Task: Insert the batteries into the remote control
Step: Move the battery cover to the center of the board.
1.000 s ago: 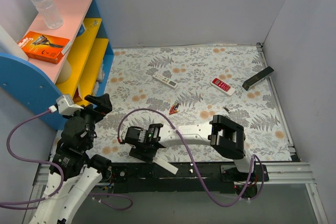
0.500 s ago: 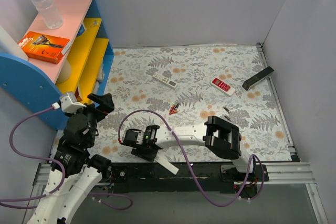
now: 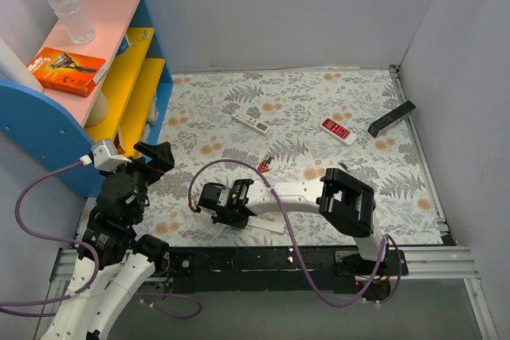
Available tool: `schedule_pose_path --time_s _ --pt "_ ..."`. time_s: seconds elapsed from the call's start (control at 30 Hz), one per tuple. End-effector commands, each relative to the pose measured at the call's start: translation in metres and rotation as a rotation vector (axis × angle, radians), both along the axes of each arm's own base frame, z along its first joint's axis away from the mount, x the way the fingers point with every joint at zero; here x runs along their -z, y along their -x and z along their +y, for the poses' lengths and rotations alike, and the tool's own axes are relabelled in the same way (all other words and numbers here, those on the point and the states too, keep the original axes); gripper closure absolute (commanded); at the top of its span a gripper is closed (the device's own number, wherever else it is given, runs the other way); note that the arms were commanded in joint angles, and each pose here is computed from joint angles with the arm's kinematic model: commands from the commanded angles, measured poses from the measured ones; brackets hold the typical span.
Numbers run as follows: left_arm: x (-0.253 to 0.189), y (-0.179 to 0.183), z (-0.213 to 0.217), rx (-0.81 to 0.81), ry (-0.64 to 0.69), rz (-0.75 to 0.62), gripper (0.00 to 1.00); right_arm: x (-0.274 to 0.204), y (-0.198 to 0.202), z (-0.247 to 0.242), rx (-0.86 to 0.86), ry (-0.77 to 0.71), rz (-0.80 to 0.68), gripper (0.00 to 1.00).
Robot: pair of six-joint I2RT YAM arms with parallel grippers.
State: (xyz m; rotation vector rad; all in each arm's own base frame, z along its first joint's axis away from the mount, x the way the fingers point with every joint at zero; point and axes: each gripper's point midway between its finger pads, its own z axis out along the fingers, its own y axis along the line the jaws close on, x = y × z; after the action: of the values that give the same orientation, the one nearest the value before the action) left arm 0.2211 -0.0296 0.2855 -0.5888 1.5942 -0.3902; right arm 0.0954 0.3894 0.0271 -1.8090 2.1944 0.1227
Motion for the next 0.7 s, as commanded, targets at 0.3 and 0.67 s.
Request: schedule_pose_path --time_s 0.3,0.67 --pt "0.000 -0.001 -0.006 0.031 0.007 -0.007 0.02 -0.021 -0.043 -0.023 -0.053 -0.024 0.018 0.60" --pt "0.016 -0.008 -0.023 0.095 0.036 0.011 0.02 -0.026 -0.048 -0.060 0.037 -0.016 0.062 0.52"
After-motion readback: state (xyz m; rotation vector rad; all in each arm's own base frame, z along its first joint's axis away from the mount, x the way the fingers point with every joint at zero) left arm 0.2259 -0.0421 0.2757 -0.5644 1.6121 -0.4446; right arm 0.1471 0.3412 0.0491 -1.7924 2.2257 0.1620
